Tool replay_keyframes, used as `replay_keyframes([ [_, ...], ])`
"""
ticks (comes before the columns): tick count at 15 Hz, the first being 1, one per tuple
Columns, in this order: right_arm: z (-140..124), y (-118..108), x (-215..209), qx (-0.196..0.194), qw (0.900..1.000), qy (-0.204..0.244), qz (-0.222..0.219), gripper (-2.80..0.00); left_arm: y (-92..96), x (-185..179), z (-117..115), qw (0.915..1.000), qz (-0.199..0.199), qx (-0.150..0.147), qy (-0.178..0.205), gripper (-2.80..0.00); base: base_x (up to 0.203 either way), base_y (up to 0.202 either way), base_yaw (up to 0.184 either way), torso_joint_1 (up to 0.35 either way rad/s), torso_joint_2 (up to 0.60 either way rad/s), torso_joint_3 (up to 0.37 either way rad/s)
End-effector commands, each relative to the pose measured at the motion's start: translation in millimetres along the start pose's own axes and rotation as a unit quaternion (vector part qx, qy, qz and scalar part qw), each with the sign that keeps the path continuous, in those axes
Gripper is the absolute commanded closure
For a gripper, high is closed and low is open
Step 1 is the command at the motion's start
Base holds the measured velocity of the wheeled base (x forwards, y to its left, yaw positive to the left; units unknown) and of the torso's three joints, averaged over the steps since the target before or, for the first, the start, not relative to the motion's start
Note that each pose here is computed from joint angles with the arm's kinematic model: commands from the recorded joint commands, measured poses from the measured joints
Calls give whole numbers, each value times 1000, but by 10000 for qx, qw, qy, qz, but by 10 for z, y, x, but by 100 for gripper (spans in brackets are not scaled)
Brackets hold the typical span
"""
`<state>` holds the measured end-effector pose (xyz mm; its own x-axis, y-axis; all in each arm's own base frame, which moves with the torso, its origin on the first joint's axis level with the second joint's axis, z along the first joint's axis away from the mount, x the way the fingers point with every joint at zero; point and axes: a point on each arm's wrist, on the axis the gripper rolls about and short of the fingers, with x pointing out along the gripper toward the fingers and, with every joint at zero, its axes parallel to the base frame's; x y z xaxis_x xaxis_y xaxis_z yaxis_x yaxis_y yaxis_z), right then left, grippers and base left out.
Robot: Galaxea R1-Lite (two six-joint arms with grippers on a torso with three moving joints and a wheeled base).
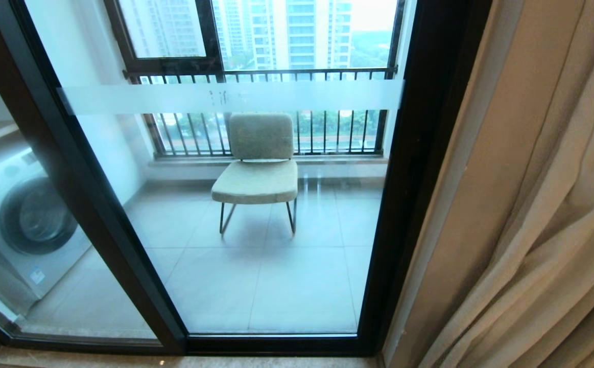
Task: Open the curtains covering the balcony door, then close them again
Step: Pull the inner curtains open on both sides
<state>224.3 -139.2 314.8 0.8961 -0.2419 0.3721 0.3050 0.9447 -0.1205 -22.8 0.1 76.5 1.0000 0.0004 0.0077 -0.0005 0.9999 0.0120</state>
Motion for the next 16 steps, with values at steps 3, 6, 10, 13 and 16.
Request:
replay_keyframes([
  [3, 125, 324, 2, 193, 9978, -247, 577, 0, 0, -1, 2, 10000, 6, 1, -7, 0, 0, 0, 0, 0, 0, 0],
  [6, 150, 533, 1, 320, 9947, -299, 933, 0, 0, -1, 2, 10000, 6, 1, -8, 0, 0, 0, 0, 0, 0, 0],
  [10, 104, 614, -4, 382, 9932, -226, 1073, 0, 0, -1, 1, 10000, 6, 1, -6, 0, 0, 0, 0, 0, 0, 0],
  [13, 84, 616, -5, 399, 9932, -188, 1075, 0, 0, -1, 2, 10000, 6, 1, -8, 0, 0, 0, 0, 0, 0, 0],
  [16, 57, 620, -14, 407, 9932, -143, 1085, -280, 0, -1, 2, 10000, 6, 1, -8, 0, 0, 0, 0, 0, 0, 0],
])
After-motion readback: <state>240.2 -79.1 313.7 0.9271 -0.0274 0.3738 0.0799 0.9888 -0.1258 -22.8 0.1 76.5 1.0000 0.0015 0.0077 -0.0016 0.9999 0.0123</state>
